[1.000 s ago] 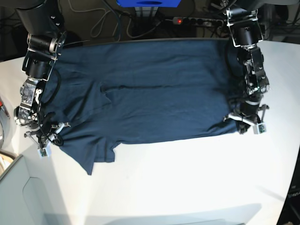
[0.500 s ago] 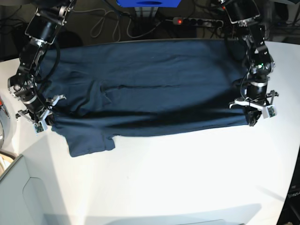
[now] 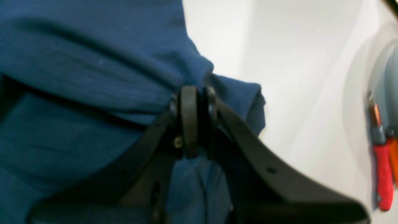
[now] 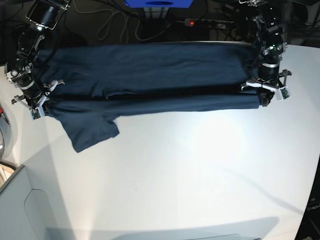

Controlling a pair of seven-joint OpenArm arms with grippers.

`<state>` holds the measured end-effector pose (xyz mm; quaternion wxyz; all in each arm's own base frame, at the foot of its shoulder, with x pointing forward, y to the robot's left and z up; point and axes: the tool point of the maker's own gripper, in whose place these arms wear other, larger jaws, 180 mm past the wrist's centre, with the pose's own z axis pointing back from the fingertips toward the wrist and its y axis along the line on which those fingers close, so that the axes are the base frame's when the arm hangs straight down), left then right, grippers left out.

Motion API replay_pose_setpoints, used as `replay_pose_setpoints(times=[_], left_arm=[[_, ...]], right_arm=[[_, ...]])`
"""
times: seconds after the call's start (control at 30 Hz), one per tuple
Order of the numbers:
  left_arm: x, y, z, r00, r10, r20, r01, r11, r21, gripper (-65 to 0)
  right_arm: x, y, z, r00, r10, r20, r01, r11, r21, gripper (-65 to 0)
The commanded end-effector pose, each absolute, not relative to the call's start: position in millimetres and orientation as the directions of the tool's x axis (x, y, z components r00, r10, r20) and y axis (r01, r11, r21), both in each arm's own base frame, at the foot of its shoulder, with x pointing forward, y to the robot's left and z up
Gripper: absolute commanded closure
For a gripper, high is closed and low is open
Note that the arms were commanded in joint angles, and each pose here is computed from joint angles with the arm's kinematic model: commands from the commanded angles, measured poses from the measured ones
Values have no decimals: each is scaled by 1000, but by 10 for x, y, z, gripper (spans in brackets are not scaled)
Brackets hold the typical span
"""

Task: Fold the T-shirt properly
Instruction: 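Lift the hem and fold it over toward the shoulder edge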

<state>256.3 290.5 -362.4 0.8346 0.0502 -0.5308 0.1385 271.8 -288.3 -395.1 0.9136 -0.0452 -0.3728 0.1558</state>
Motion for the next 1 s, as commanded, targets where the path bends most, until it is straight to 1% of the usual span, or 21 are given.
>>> replay_pose_setpoints(times=[0.0,0.33,0.4,0.5,0.6,0.67,0.7,0.77,0.87,0.9,0.97], left_arm=[[2607,2968,-3474,349,159,923,-287,956,-56,0],[2556,2968,-3510,363,160,918,-289,956,-52,0],[2538,2967,-3524,369,161,915,-290,956,-51,0],[2533,2964,-3531,372,161,914,-288,956,-51,0],[2506,2953,-3593,405,170,898,-288,956,-51,0],[2490,2941,-3656,443,180,878,-287,956,-51,0],[2477,2943,-3672,453,185,872,-290,956,-52,-22],[2469,2937,-3676,455,184,871,-289,956,-51,-70],[2466,2936,-3684,456,187,870,-291,955,-52,-126],[2466,2936,-3684,456,187,870,-291,955,-52,-138],[2460,2936,-3688,457,187,870,-291,955,-52,-143]], right_arm=[[2758,-2917,-3845,645,336,687,-259,941,-217,-2],[2554,-2895,-4012,686,339,644,-278,940,-199,-11],[2553,-2907,-4008,686,341,642,-278,939,-201,-56],[2563,-2918,-3981,682,348,643,-280,937,-211,-183],[2586,-2950,-3909,671,357,650,-275,934,-229,-331],[2627,-2953,-3804,650,377,659,-278,926,-256,-398],[2642,-2944,-3758,641,385,664,-279,923,-266,-422],[2665,-2925,-3644,617,405,674,-281,914,-292,-439],[2704,-2915,-3494,602,435,670,-281,900,-333,-440],[2709,-2917,-3453,602,446,662,-281,895,-347,-440],[2788,-2915,-3316,588,466,661,-275,884,-379,-440]])
